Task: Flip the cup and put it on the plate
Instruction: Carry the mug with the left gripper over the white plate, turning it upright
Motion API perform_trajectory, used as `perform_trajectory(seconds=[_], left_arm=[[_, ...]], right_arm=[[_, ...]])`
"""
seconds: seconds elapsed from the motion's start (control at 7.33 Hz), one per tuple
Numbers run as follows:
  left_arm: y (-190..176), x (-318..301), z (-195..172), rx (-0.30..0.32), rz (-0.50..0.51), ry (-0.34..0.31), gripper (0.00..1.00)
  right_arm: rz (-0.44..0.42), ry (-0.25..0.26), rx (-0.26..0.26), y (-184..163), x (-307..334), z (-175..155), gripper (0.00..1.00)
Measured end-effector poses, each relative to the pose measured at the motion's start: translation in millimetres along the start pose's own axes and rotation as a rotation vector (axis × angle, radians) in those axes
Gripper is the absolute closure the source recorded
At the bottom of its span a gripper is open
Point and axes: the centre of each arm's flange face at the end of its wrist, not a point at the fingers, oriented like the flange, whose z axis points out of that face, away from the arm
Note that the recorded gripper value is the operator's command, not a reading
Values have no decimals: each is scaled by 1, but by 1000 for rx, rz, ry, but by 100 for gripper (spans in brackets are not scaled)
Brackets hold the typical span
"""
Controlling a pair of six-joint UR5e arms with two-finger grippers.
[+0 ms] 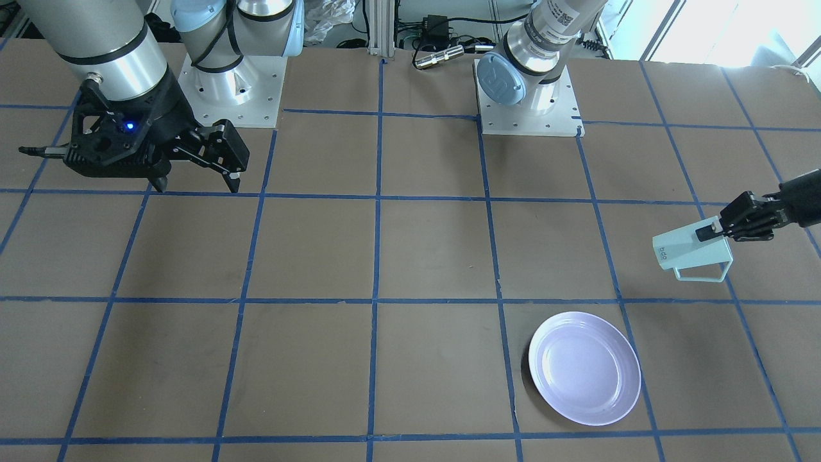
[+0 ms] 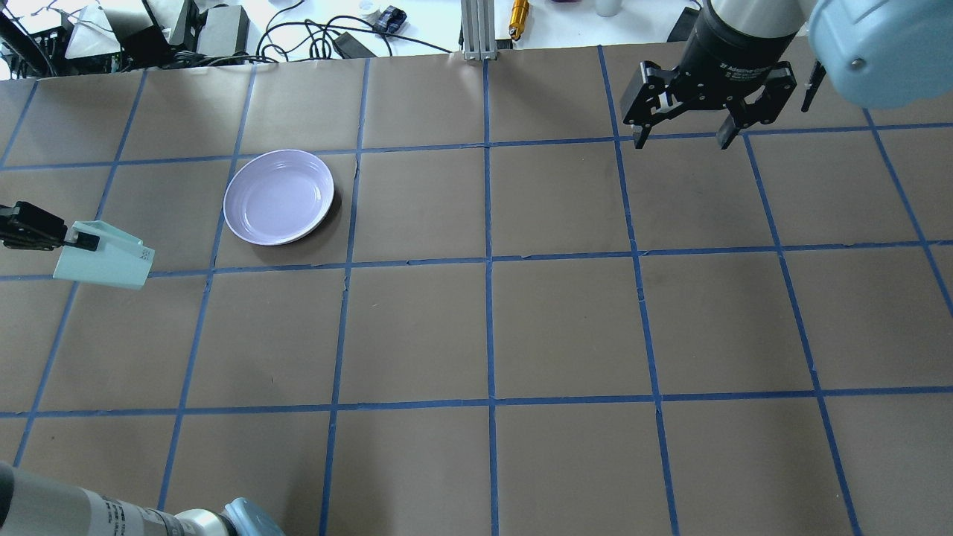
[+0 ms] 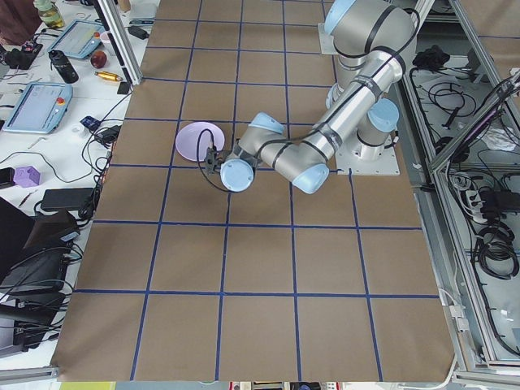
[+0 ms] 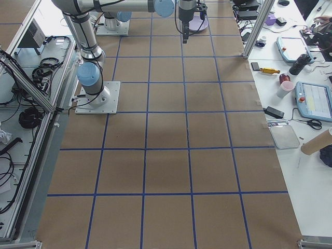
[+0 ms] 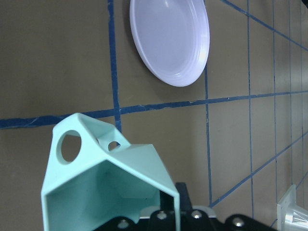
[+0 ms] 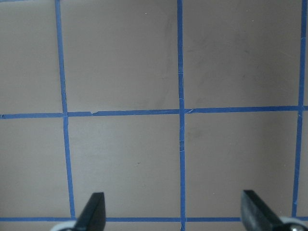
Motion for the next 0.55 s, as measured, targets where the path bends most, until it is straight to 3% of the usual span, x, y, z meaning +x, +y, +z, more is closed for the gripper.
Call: perform_trajectory(seconds=[0.27, 0.55], left_arm=[[-47, 78, 22, -55, 98, -153, 100], [-92, 138, 71, -102, 225, -339, 100]], right_arm=[[0, 0, 1, 0, 0, 0, 0], [0, 0, 0, 0, 0, 0, 0]])
